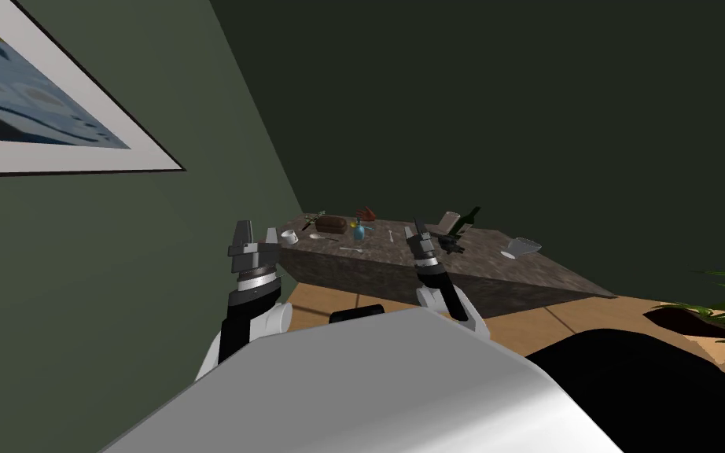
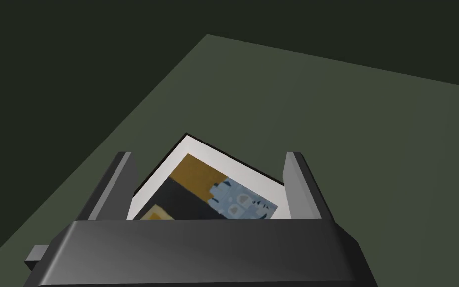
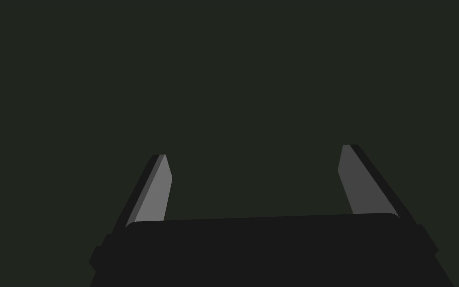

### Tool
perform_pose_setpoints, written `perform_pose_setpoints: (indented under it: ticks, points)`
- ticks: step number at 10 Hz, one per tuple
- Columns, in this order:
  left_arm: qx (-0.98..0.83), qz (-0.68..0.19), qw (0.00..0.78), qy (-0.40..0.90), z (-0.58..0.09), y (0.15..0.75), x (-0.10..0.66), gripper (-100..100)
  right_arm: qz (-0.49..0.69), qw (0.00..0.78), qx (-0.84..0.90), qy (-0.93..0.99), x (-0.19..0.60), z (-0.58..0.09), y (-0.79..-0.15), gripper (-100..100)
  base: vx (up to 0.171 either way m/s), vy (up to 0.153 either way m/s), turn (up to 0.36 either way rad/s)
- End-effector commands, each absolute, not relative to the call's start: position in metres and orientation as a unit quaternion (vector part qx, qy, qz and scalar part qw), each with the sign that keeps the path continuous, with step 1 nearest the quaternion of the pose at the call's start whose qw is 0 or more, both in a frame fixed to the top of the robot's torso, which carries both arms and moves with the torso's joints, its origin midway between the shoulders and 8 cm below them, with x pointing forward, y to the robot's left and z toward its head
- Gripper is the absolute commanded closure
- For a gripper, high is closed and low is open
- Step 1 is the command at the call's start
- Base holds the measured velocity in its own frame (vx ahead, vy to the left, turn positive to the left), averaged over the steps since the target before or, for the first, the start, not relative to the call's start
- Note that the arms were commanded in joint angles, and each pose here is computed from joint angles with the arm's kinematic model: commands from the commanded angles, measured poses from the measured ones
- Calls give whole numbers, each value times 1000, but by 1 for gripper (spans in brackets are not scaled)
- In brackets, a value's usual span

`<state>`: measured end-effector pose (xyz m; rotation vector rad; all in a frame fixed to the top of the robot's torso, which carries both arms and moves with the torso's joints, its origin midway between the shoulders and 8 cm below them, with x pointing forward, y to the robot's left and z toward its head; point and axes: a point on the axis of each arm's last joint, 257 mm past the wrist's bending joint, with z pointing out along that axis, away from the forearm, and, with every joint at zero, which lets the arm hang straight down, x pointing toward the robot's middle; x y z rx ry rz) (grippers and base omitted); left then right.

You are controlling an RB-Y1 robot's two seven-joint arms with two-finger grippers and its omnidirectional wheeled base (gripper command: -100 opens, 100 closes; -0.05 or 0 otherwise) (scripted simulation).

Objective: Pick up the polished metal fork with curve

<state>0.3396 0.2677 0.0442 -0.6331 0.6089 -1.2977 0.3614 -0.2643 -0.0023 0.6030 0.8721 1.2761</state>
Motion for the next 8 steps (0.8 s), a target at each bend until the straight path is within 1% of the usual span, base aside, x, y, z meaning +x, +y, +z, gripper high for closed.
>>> perform_pose_setpoints:
  ticks: [1,8]
  points:
    - [-285,-584,708,274,44,268,340,0,553,681,242,415,364,-2,-257,-100,-46,0,94]
    - [-285,-584,708,274,44,268,340,0,502,690,156,498,372,-14,-239,-100,-25,16,76]
